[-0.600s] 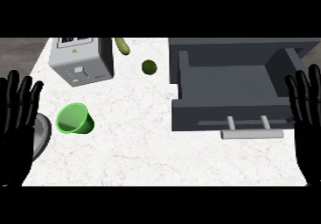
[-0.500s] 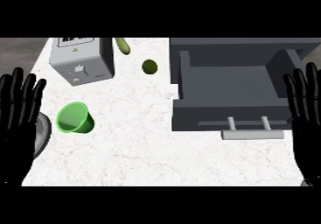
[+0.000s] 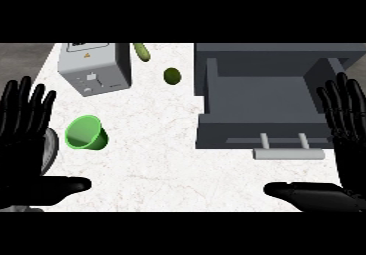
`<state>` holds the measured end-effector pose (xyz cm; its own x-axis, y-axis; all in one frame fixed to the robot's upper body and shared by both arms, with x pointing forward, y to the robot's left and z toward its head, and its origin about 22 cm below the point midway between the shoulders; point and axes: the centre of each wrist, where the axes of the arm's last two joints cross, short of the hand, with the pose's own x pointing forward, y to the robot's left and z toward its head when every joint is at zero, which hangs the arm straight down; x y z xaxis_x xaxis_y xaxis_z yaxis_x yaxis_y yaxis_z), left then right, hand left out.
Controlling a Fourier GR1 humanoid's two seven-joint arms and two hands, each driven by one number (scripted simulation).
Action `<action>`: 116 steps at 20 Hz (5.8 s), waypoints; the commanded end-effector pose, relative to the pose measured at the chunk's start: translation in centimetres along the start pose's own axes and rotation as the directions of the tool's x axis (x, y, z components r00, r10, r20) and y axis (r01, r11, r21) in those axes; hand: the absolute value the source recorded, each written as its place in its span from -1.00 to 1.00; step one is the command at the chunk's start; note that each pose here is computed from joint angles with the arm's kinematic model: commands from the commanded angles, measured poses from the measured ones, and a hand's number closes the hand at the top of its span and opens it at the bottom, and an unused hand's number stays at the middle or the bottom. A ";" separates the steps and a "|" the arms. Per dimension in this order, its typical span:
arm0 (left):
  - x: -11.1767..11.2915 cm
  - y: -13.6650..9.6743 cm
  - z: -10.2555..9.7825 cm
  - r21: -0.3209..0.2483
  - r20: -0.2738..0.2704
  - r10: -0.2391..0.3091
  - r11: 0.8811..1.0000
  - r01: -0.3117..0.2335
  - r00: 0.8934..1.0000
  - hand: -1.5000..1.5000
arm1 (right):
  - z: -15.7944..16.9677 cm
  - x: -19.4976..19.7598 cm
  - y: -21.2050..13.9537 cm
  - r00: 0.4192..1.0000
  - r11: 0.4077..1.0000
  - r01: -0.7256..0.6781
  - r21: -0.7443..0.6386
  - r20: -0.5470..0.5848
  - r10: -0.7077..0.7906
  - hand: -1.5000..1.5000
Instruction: Pick up the cup, place it into the drawer and close the drawer
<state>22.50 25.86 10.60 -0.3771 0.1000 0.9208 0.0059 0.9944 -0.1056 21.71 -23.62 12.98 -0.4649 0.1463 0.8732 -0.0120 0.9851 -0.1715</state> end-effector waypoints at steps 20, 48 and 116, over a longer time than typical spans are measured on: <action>-10.7 9.0 5.1 0.223 -0.219 -0.112 0.961 0.162 0.969 -1.00 | 0.5 -2.9 -1.1 0.999 0.999 -0.015 0.028 -0.030 0.016 -1.00; -22.4 13.0 7.4 0.275 -0.253 -0.091 0.948 0.162 0.963 -1.00 | -0.8 -3.2 -2.7 1.000 0.998 0.011 0.061 -0.022 -0.010 -1.00; -14.6 -3.5 -11.5 -0.199 0.187 0.175 0.970 -0.137 0.967 1.00 | 0.6 -2.5 -3.7 0.998 0.999 -0.029 0.027 -0.061 0.031 -1.00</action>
<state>37.70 23.95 -1.80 -0.5105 0.2695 0.8165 0.1903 0.9615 -0.1984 23.26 -28.40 11.22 -0.4195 0.1736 0.8910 -0.0387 0.9772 -0.2086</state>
